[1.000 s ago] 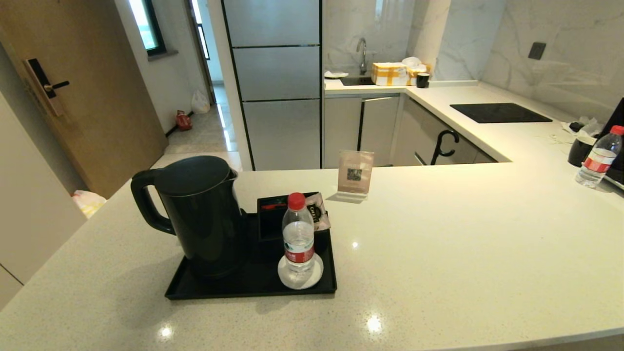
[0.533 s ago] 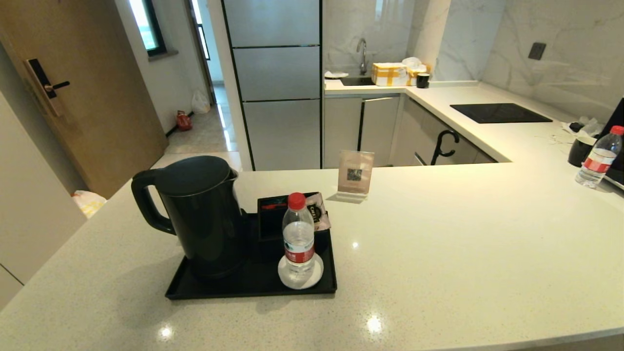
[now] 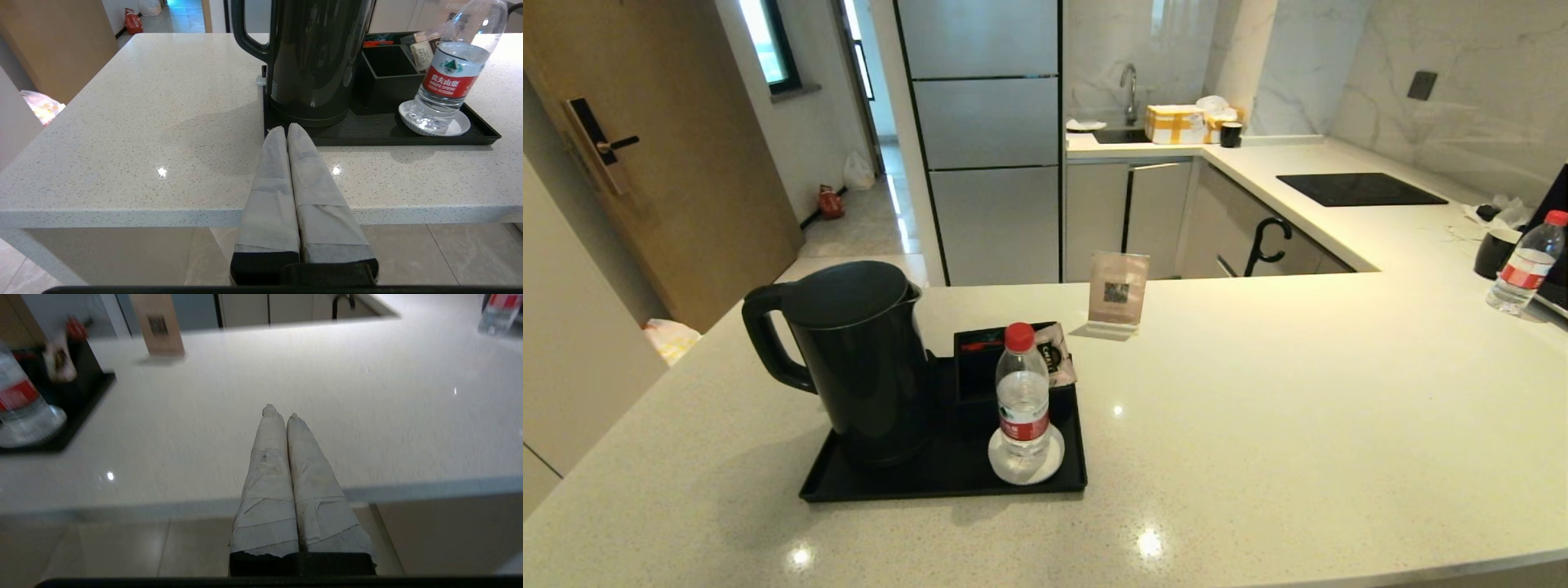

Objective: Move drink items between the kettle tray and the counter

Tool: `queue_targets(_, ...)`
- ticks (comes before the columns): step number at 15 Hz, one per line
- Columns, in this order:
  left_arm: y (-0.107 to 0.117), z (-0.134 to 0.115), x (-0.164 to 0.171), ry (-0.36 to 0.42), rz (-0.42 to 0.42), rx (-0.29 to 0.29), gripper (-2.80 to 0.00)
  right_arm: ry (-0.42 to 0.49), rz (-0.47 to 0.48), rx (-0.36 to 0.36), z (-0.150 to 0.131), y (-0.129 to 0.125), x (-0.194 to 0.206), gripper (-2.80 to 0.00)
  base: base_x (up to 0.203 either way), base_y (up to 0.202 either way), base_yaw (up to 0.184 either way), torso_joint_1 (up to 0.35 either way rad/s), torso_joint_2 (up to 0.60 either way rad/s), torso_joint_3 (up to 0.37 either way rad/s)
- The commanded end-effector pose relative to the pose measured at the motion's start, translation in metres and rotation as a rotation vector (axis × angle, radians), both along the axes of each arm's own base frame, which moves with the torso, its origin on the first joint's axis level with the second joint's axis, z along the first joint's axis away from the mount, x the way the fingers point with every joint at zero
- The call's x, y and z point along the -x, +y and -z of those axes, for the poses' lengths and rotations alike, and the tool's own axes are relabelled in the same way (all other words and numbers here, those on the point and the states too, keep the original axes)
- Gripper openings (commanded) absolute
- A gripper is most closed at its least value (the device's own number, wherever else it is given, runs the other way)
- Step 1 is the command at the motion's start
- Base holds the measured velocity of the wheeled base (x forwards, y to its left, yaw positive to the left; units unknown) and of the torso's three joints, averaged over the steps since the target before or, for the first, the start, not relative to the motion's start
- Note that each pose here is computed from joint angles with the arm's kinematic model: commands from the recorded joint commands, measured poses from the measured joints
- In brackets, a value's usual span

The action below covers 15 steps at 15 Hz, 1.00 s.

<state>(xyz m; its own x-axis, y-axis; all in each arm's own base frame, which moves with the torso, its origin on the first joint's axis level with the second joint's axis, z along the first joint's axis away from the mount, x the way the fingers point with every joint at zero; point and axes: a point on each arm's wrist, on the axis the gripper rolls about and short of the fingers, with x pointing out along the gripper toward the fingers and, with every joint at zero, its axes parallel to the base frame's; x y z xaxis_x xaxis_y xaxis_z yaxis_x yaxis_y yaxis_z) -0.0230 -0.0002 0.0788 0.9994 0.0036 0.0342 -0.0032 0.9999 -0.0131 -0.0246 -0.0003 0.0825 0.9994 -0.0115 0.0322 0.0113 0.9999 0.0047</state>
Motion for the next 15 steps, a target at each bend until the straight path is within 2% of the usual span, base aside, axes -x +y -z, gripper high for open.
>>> queue_targets(1,0.0000,-0.0001,-0.0001,0.001,-0.001,0.001,-2.80,0.045,-0.001,0.007,0.0076,0.0000,-0.0017,-2.80,0.000,0.000,0.000,0.000,0.00,0.000)
queue_targets(9,0.0000,-0.0001,-0.0001,0.001,-0.001,0.001,-2.80,0.034,0.002,0.001,0.0070,-0.0001,-0.0020,-2.80,0.000,0.000,0.000,0.000,0.00,0.000)
queue_targets(11,0.0000,-0.0001,-0.0001,0.001,-0.001,0.001,-2.80,0.035,0.005,-0.037,0.0074,-0.0001,-0.0021,-2.80,0.000,0.000,0.000,0.000,0.00,0.000)
queue_targets(15,0.0000,-0.0001,-0.0001,0.001,-0.001,0.001,-2.80,0.033,0.006,-0.040,0.0073,-0.0002,-0.0021,-2.80,0.000,0.000,0.000,0.000,0.00,0.000)
